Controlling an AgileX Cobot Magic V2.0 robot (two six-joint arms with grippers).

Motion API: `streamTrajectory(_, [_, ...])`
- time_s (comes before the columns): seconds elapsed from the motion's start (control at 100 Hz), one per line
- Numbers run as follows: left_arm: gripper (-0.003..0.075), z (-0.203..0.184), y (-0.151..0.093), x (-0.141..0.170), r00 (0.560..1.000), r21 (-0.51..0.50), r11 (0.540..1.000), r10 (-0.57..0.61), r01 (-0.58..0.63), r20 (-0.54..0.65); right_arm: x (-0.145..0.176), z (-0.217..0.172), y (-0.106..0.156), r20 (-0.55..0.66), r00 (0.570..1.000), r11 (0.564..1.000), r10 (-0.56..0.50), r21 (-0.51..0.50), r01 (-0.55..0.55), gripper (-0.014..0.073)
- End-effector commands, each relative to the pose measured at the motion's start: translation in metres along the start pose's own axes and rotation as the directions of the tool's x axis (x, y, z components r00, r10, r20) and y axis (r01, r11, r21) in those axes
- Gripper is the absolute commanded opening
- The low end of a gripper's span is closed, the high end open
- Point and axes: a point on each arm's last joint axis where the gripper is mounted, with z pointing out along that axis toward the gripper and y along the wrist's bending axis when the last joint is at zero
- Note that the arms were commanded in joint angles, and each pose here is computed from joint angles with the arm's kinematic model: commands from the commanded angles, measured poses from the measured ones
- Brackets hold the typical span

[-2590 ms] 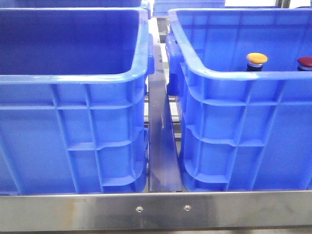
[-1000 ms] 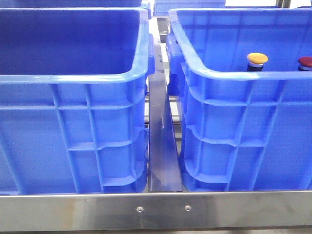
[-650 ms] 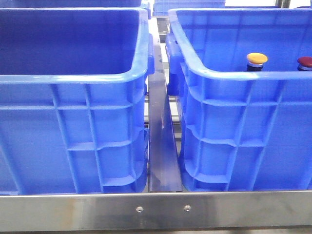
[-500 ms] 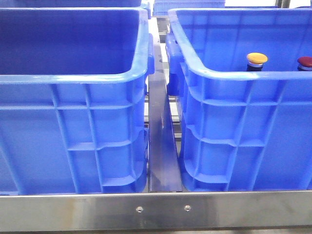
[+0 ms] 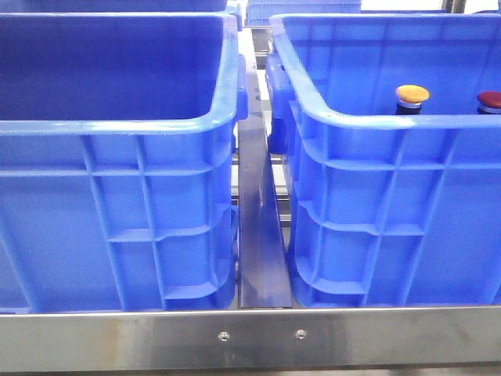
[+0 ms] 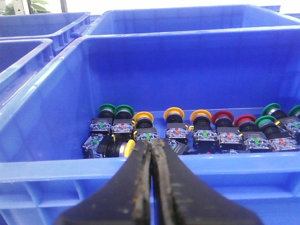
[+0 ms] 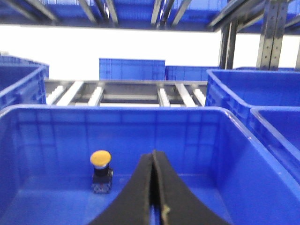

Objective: Pick red and yellow buttons and place in box

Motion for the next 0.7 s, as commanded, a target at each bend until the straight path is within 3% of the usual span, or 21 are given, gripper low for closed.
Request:
streamTrajectory(0.0, [-0.0020,-0.002,0.001,-0.003,0.995,-0.007,1.000,-0.016,0.016,0.095,0.005,-0.006,0.002,0.135,0.990,0.999,0.027,-0.026,-0.024,-0.0066])
streamTrajectory(0.08, [-0.0020,-0.002,0.001,-0.003,0.995,-0.007,1.000,-0.016,0.016,0.095,0.034,-0.012,0.003,0.135,0.988,0.996,0.079,-0.044,-0.074,-0.0066])
streamTrajectory(0.12, [-0.0020,-0.002,0.001,-0.003,0.995,-0.007,1.000,-0.016,0.016,0.095,0.038,-0.010,0.002,0.028,0.996,0.996,0.081,-0.034,-0.080,-0.0066])
streamTrajectory(0.35, [-0.0020,-0.002,0.000,-0.003,0.996,-0.007,1.000,-0.016,0.016,0.092,0.044,-0.010,0.005,-0.021,0.998,0.995,0.058,-0.079,-0.059,-0.0066])
streamTrajectory(0.69, [-0.0020,-0.002,0.000,-0.003,0.996,-0.007,1.000,-0.016,0.016,0.092,0.049,-0.011,0.003,-0.073,0.997,0.998,0.029,-0.060,-0.034,-0.0066])
